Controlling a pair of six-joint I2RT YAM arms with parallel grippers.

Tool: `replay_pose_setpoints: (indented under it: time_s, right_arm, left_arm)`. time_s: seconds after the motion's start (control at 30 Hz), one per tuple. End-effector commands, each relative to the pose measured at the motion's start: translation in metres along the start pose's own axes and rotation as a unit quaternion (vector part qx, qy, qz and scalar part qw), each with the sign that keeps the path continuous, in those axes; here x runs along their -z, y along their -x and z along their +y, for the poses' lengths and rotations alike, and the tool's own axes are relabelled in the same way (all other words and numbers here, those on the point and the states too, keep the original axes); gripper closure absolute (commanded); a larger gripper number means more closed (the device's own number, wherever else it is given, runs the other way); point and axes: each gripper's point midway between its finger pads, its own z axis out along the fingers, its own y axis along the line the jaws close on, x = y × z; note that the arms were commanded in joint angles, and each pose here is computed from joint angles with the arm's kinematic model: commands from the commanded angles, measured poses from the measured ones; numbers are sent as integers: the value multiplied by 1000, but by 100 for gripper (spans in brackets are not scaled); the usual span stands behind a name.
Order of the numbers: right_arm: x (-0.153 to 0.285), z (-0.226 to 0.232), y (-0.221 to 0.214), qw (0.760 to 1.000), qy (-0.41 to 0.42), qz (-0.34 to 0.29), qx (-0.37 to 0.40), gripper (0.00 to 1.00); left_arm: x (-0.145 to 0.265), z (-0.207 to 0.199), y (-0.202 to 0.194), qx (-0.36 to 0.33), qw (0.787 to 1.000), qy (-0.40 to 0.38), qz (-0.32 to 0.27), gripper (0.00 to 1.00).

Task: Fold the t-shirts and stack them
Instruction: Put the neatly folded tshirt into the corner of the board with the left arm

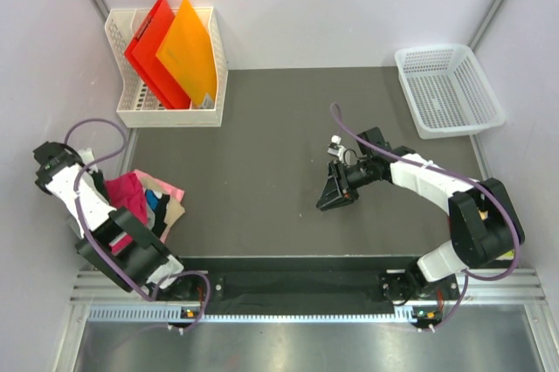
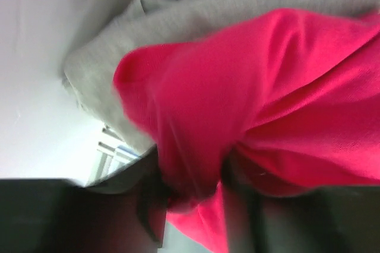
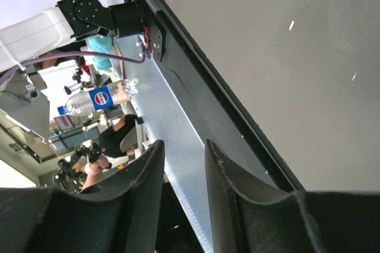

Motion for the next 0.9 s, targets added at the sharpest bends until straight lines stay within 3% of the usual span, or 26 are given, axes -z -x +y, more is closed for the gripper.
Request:
replay_pose_setpoints:
  time_s: [0.0, 0.13, 0.23, 0.47, 0.57, 0.7, 0.87]
  right_arm:
    - [5, 11, 15, 999, 6, -21, 31, 65]
    - [5, 12, 16, 999, 8, -20, 29, 65]
    - [4, 12, 19, 999, 10, -21, 33, 64]
    - [4, 15, 23, 999, 10, -21, 36, 64]
    - [4, 15, 23, 999, 10, -20, 38, 64]
    - [5, 15, 23, 999, 8, -19, 38, 64]
    - [5, 11, 21, 999, 2, -17, 34, 65]
  left_arm:
    - [19, 3, 35, 4, 998, -16, -59, 37]
    - [58, 0, 53, -12, 992, -27, -119, 9]
    - [86, 0, 64, -19, 987, -26, -156, 4]
    - [119, -28, 69, -51, 978, -108, -168, 1]
    - [117, -58, 55, -84, 972, -170, -140, 1]
    - [84, -85, 16, -107, 964, -239, -52, 1]
    - [44, -85, -14, -102, 965, -238, 32, 2]
